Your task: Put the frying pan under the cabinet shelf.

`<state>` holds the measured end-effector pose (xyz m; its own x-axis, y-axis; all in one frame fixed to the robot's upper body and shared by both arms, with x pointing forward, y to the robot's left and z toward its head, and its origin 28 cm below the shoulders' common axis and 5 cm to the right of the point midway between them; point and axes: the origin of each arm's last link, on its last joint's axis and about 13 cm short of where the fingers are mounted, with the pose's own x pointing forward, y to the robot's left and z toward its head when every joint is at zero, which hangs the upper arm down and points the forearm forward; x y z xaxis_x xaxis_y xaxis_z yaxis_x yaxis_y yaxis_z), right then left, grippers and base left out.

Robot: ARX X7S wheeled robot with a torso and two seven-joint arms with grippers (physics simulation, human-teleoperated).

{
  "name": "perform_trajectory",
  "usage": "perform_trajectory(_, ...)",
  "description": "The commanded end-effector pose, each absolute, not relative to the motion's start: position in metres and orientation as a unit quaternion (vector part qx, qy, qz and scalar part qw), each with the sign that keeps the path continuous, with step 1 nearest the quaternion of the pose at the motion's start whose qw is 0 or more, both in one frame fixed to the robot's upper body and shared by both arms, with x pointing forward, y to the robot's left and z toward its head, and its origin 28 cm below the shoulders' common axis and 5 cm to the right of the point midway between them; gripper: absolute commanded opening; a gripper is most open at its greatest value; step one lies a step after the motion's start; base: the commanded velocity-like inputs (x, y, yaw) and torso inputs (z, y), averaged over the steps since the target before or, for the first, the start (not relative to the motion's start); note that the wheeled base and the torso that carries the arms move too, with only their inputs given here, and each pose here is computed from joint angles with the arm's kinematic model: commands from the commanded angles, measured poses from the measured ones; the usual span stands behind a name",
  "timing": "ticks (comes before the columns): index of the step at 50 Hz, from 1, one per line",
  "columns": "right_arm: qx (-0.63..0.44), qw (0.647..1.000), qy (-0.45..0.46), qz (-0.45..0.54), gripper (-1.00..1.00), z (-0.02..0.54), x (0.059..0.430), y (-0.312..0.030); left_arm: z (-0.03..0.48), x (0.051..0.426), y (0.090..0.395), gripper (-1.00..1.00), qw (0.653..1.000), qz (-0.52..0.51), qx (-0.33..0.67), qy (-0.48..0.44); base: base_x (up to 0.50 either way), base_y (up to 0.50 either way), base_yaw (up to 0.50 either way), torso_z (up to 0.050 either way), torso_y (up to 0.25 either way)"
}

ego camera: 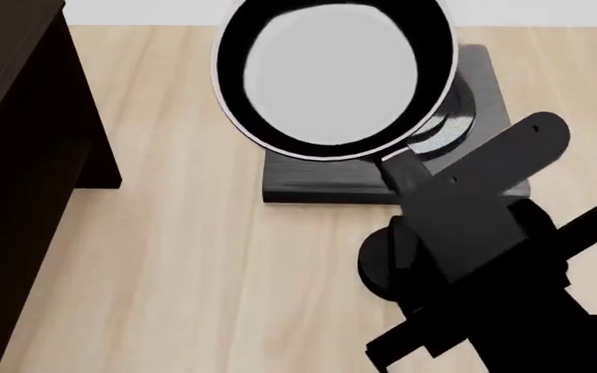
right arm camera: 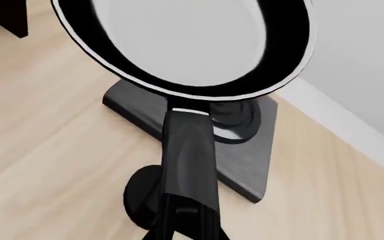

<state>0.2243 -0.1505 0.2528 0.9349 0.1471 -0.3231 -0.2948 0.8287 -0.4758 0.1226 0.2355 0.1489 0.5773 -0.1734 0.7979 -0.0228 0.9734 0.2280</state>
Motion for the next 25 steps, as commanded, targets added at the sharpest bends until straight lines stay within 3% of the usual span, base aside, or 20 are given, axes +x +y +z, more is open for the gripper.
perform_trajectory(1,-0.295,0.943,0.115,0.1,-1.0,0.272,0.245,-0.144,0.151,0.123,0.237,1.0,0.88,-0.04,0.109,-0.461,0.0,0.0,0.0,0.0,0.011)
perform_trajectory(6,-0.286,0.946,0.078,0.133,-1.0,0.279,0.248,-0.141,0.15,0.123,0.237,1.0,0.88,-0.039,0.109,-0.46,0.0,0.0,0.0,0.002,0.002)
perform_trajectory(7,-0.319,0.929,0.104,0.158,-1.0,0.278,0.246,-0.141,0.149,0.123,0.237,1.0,0.881,-0.039,0.11,-0.459,0.0,0.0,0.0,0.0,0.0)
perform_trajectory(11,-0.304,0.926,0.174,0.137,-1.0,0.28,0.248,-0.14,0.149,0.123,0.238,1.0,0.881,-0.038,0.11,-0.459,0.0,0.0,0.0,0.0,0.0)
perform_trajectory(25,-0.33,0.903,0.195,0.194,-1.0,0.273,0.237,-0.14,0.148,0.124,0.237,1.0,0.882,-0.039,0.111,-0.457,0.0,0.0,0.0,0.001,0.002)
